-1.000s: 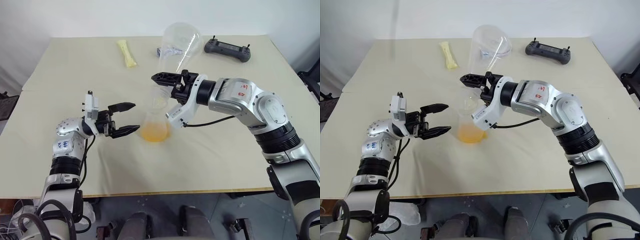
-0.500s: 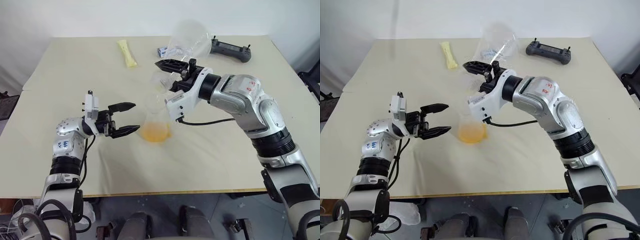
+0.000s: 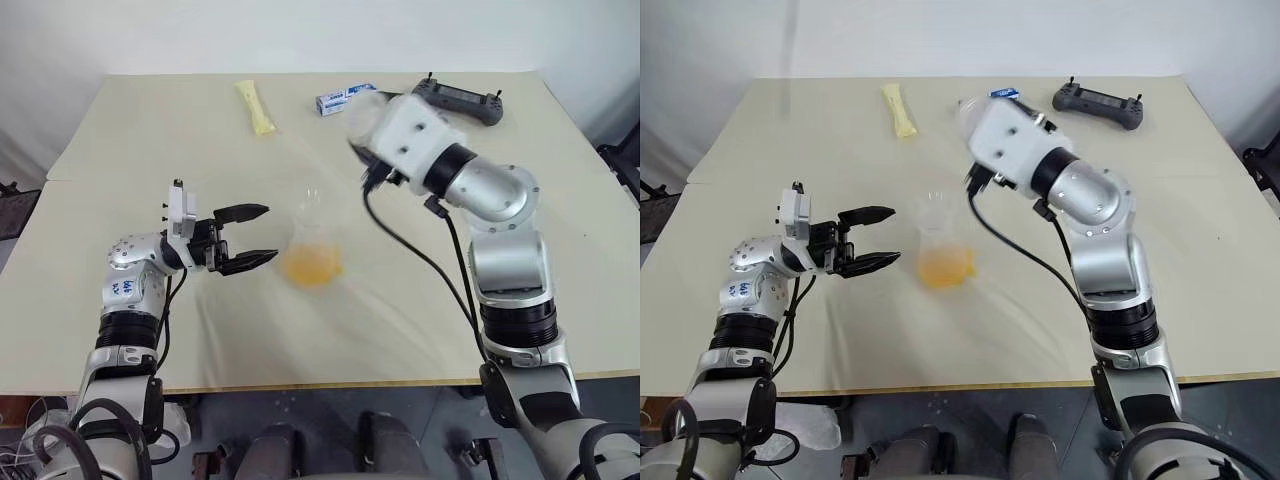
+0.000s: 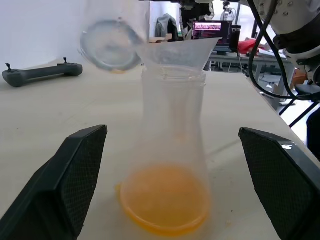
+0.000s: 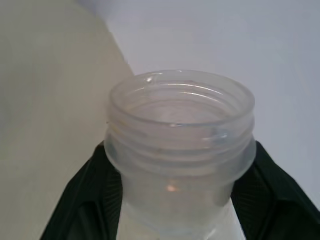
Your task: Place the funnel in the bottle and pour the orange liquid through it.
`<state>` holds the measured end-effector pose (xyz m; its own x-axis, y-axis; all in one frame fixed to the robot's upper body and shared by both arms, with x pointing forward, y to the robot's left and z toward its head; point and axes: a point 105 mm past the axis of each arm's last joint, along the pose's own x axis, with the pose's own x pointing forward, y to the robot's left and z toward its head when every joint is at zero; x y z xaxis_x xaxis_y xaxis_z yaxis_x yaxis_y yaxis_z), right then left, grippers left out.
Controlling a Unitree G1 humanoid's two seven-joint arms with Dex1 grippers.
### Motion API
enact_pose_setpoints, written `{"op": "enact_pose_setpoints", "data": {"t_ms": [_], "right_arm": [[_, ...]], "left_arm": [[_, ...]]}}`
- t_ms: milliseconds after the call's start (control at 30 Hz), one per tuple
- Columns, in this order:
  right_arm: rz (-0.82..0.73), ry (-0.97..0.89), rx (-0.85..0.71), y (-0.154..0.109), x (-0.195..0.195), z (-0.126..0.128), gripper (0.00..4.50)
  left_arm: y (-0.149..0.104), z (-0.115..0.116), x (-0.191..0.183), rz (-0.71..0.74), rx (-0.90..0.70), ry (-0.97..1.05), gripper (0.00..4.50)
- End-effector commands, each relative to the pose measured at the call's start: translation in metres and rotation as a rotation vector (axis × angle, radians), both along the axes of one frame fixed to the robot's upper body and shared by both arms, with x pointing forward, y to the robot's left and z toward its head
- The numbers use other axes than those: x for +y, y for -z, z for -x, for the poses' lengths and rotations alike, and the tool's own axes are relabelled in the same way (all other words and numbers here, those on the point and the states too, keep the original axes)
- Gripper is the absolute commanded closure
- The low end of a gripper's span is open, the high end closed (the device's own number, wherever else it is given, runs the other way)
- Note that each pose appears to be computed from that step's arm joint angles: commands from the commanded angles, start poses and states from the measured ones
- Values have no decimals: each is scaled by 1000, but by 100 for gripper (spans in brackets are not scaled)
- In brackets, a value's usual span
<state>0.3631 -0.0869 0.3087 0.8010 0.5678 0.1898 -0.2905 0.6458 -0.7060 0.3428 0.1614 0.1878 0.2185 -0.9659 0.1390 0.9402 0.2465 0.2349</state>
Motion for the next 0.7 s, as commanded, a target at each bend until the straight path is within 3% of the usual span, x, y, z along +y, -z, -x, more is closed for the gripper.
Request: {"op": "enact_pose_setpoints", "data": {"t_ms": [33,200,400,700], "right_arm": [[-229,46,76,-11,-35,-4,204],[-436,125,199,8,-93,-17,204],[-546,294,240,37,-167,-29,204],[-668,294,233,51,-198,-28,204]], "left_arm": [[-15,2,7,-1,-51,-20,0],[-15,5,18,-5,-37,-53,0],[-12,9,34,-19,10,-110,0],[-16,9,46,13,51,-193,0]]}}
